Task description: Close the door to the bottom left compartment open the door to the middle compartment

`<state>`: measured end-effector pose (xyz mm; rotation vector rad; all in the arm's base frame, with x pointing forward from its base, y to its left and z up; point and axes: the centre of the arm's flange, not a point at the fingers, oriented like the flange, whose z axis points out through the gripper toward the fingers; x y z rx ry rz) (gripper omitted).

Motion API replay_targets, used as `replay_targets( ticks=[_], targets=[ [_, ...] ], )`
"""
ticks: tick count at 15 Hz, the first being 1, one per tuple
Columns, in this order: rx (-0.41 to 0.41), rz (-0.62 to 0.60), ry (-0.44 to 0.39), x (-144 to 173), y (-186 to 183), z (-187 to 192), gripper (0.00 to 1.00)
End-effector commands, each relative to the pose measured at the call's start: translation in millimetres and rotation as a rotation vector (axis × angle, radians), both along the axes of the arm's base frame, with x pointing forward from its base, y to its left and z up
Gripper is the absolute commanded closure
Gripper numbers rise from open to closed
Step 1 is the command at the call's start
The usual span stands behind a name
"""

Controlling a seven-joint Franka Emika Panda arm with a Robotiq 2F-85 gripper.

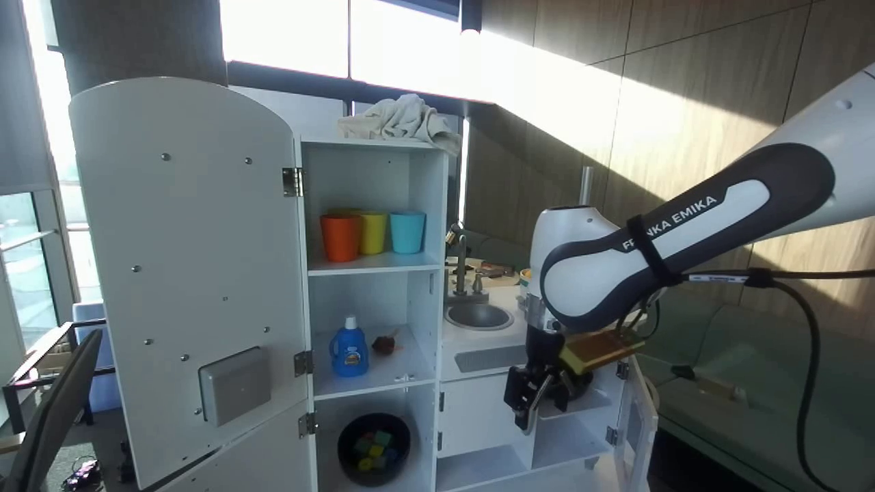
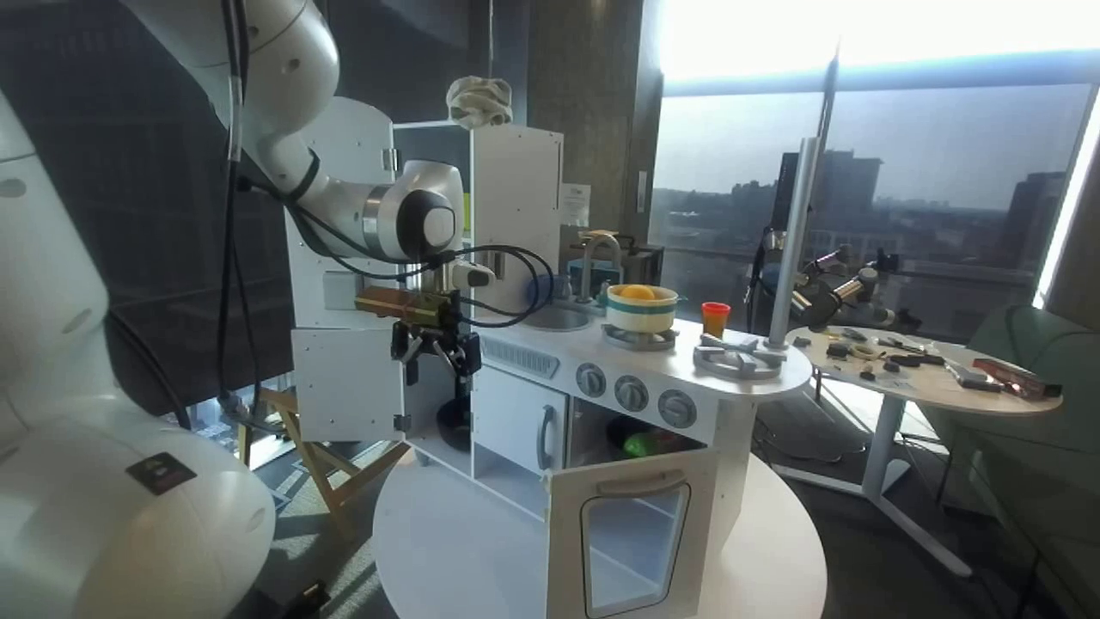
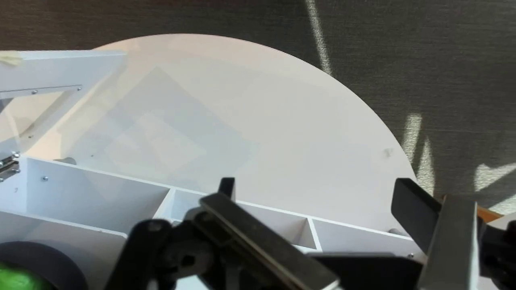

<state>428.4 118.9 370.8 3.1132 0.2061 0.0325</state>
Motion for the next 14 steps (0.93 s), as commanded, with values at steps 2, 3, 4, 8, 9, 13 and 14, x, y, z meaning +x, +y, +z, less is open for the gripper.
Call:
replay_targets(
  ticks=[2,3,4,8,9,13,14],
  targets=[
    [0.003,0.15,-0.013,21.5,64.4,-10.2,0.0],
    [-0.002,0.179,-0.019,23.7,80.0,-10.2,0.0],
    [-0.008,0.216,-0.024,25.6,100.5,-9.2,0.0],
    [-0.045,0.407,-0.06,30.8,175.1,-3.6,0.0],
    [-0.053,0.446,-0.074,33.3,190.6,-2.4,0.0],
    [-0.075,0.525,-0.111,61.3,250.3,3.7,0.0],
    [-0.076,0.521,-0.12,70.9,262.7,4.6,0.0]
  ],
)
